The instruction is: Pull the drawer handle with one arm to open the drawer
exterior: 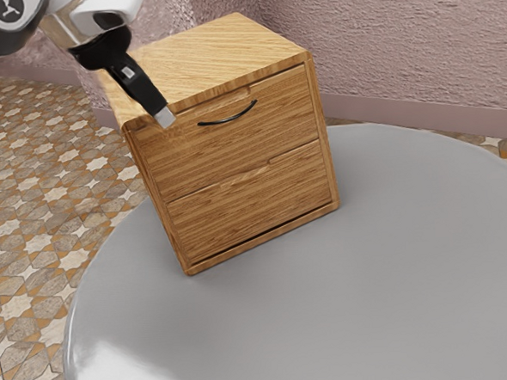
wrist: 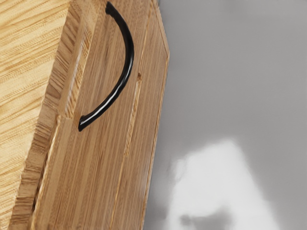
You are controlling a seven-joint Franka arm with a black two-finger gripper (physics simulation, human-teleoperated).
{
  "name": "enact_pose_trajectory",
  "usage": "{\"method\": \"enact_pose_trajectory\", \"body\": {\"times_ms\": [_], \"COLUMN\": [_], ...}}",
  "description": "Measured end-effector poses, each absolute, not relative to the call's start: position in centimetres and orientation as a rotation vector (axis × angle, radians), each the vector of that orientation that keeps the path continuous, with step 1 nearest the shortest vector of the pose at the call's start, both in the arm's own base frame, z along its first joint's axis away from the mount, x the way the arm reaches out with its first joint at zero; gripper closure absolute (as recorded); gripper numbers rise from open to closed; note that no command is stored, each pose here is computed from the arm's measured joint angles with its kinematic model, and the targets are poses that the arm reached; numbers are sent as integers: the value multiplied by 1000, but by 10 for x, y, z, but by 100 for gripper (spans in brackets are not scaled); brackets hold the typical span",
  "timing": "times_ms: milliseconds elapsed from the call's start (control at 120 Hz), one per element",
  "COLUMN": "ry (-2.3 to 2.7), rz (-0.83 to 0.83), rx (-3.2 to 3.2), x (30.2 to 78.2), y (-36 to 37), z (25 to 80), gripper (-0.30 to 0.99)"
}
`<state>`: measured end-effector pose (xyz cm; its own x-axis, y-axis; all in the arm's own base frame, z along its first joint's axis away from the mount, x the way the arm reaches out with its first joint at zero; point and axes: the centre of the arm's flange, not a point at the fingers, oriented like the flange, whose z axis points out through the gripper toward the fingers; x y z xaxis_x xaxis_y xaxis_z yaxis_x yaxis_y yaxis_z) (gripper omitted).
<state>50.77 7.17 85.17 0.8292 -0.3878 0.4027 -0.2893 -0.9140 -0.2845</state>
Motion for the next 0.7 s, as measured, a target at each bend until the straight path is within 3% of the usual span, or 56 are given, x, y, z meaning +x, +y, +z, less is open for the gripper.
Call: {"method": "enact_pose_trajectory", "body": {"times_ms": [42,92,208,342,608,700], "ry": [453,456,854,1244,964,819], "rz": [-804,-825,-697,-642,-371,-379], "rx": [-2700,-2664,-2693,-2618,-2669,-2655], "x": [463,438,458,439,494,492], "y": [69,56,-65,-186,-137,-138], "z": [917,942,905,881,823,825], "gripper": [0,0,0,0,0,0]}}
